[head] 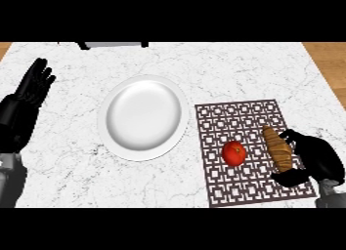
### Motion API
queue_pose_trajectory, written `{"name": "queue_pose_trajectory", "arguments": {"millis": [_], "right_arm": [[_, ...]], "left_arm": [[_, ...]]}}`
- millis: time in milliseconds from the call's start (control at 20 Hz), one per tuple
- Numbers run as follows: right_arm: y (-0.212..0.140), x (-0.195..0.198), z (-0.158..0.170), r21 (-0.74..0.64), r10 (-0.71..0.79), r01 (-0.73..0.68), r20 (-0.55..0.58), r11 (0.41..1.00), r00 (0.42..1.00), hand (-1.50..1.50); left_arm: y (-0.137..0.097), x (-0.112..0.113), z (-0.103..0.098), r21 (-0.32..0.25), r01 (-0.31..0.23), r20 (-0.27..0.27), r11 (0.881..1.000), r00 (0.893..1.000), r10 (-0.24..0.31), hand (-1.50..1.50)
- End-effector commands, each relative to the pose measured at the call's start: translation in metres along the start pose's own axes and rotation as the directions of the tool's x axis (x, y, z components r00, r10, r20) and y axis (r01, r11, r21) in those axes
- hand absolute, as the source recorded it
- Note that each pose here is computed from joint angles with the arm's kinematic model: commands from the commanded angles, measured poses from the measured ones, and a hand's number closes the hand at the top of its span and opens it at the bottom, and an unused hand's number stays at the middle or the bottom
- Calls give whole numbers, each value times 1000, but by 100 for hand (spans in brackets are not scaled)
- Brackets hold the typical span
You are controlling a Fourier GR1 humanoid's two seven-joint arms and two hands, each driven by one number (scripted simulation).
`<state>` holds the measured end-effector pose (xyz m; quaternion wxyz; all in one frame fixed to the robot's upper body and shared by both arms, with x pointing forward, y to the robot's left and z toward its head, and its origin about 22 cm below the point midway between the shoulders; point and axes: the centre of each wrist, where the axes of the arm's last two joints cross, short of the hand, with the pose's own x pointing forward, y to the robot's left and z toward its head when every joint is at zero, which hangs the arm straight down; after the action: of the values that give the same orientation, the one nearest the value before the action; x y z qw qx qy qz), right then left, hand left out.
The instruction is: Pick the croissant from the placemat and place it in the plate
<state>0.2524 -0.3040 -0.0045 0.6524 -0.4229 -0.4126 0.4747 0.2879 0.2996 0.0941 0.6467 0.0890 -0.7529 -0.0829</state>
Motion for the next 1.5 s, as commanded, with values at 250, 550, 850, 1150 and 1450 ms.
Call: {"name": "queue_pose_trajectory", "arguments": {"millis": [250,550,850,1150,1450], "right_arm": [[23,32,74,-250,-178,75,-421,965,890,150],[-16,124,136,-451,-350,229,-206,863,914,150],[-49,186,189,-566,-434,359,3,742,901,150],[-48,238,197,-541,-397,362,57,759,916,150],[-63,261,154,-528,-427,399,74,750,901,150]], "left_arm": [[14,-4,10,42,20,-26,999,999,-19,0],[-2,7,0,-8,0,5,1000,1000,0,0],[-6,12,3,-48,-9,21,999,1000,10,0],[-16,17,-12,-56,-2,59,998,998,5,0],[-11,16,-7,-77,-31,59,997,998,35,0]]}}
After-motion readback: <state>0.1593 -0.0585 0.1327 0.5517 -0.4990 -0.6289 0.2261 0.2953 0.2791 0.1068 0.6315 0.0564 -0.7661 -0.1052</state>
